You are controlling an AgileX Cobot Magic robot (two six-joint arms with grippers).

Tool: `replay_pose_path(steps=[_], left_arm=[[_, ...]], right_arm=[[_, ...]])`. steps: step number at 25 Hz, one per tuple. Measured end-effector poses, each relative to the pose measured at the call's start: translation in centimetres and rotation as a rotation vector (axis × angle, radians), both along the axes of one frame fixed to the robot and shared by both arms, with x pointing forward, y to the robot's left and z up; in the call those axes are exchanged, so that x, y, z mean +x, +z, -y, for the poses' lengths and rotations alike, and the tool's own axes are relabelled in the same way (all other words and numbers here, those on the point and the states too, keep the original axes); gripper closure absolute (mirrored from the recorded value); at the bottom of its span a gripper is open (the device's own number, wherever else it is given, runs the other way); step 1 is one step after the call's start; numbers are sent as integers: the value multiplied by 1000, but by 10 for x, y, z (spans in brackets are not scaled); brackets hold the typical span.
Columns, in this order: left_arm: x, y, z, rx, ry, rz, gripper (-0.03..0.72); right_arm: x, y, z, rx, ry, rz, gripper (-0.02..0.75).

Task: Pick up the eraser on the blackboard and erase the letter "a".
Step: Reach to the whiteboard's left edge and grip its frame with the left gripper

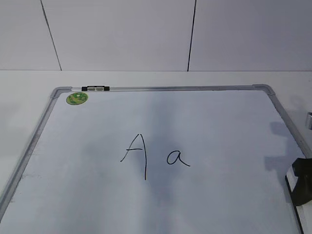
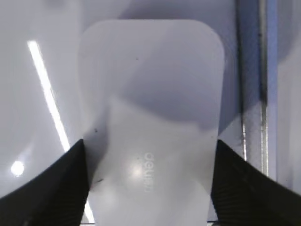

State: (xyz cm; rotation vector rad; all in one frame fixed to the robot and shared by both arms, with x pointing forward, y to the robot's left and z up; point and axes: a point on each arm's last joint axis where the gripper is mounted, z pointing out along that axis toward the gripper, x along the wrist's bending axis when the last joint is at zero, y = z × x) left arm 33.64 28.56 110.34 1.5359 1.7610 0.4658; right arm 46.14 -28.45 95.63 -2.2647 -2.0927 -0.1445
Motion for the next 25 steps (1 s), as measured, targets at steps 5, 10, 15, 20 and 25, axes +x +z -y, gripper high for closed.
replay_pose_path(steps=[5,10,15,20,25], left_arm=[[49,9,-1,-20,-19,-162,358],[105,5,-2,-60,-37,-319,358],[155,-8,-1,-77,-49,-427,354],[189,-38,10,-33,-87,-504,351],[204,-61,17,31,-111,-536,351]], right_arm=[[0,0,-2,21,-13,-2,200],[2,2,-4,45,-7,9,200],[2,3,-7,74,24,6,200],[0,4,-7,81,53,-7,200],[7,13,-8,83,69,8,200]])
